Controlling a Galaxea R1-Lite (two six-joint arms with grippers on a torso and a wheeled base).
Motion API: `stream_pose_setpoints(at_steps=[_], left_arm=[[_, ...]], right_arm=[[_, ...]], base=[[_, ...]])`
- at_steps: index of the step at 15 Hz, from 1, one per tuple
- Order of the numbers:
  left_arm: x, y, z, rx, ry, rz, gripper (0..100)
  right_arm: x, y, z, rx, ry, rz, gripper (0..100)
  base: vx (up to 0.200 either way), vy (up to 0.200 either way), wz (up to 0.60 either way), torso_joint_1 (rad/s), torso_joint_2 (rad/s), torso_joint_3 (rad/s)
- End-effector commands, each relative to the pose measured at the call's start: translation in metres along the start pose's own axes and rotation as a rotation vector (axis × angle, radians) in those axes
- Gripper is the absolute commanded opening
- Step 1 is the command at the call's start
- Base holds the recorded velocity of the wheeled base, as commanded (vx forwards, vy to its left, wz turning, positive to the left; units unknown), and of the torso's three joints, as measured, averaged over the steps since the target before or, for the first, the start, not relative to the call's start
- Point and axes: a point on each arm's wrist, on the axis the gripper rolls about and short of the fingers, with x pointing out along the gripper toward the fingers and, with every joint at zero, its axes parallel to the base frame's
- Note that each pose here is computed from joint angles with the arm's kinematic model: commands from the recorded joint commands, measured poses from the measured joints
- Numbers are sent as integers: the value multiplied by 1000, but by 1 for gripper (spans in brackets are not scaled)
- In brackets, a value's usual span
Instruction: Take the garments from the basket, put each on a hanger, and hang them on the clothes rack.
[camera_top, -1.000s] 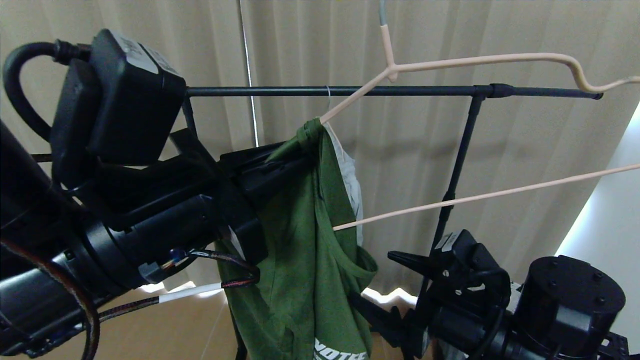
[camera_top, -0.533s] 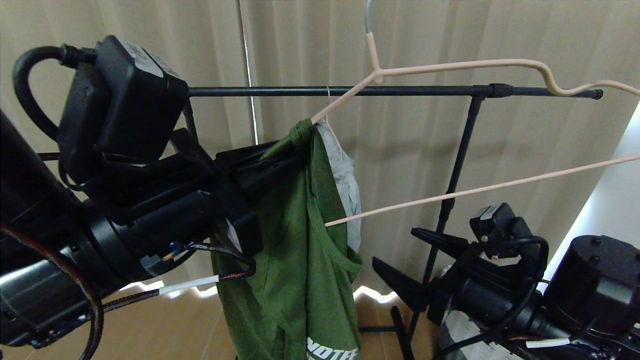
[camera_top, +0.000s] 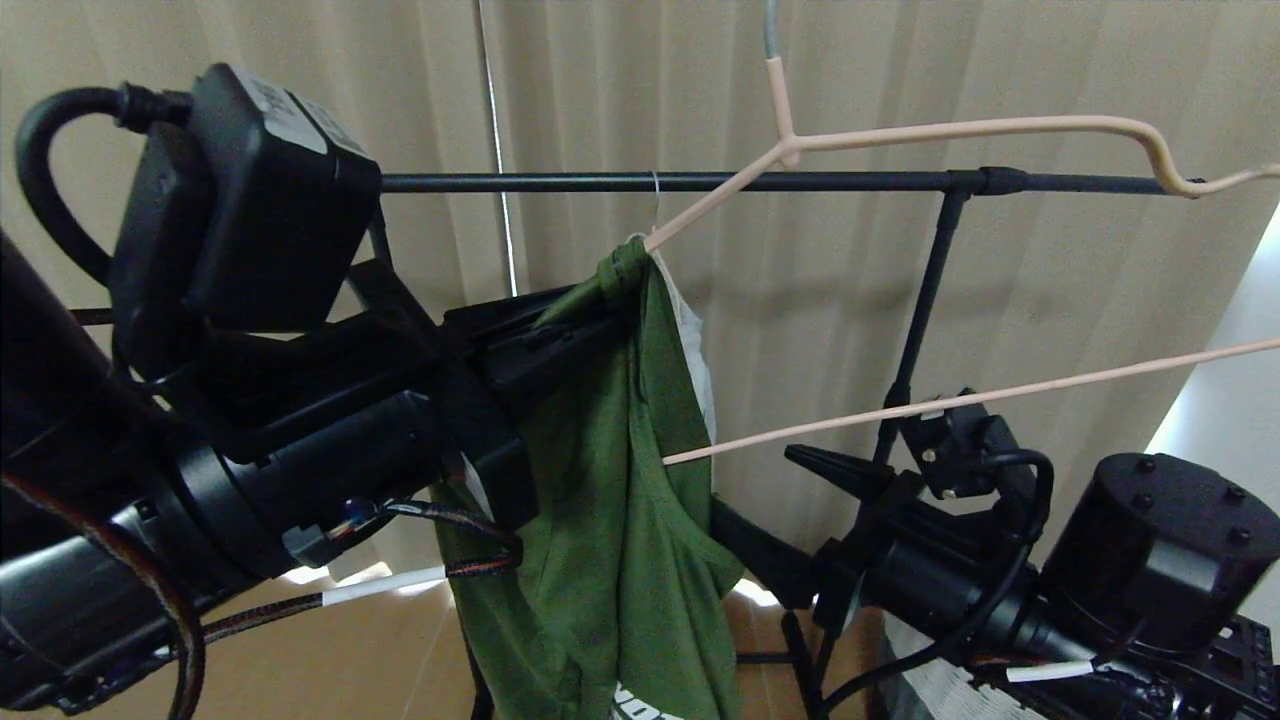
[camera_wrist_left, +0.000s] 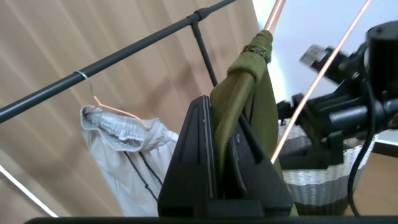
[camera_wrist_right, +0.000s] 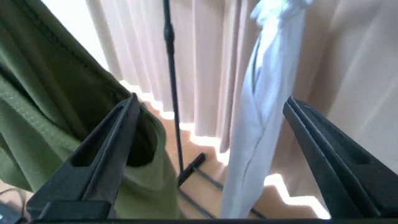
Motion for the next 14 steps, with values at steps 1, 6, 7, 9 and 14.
stream_pose_setpoints(at_steps=[1,6,7,9,14], left_arm=[[0,0,0,0,-1,0,0],[-4,2,6,0,-21,9,0],[-5,2,6,1,-24,11,0],[-7,3,6,3,-20,18,0],[-17,20,-24,106,124,96,0]], right_arm=[[1,7,-6,-3,27,25,100],[-20,0,-30,-8,134,-8,100],[-24,-6,-32,-7,147,-36,100],[-35,-21,-33,-24,154,-97,100],[-67,-73,-9,-40,49,-361,100]], base=[[0,0,0,0,0,0],[0,0,0,0,0,0],[0,0,0,0,0,0],[0,0,0,0,0,0],[0,0,0,0,0,0]])
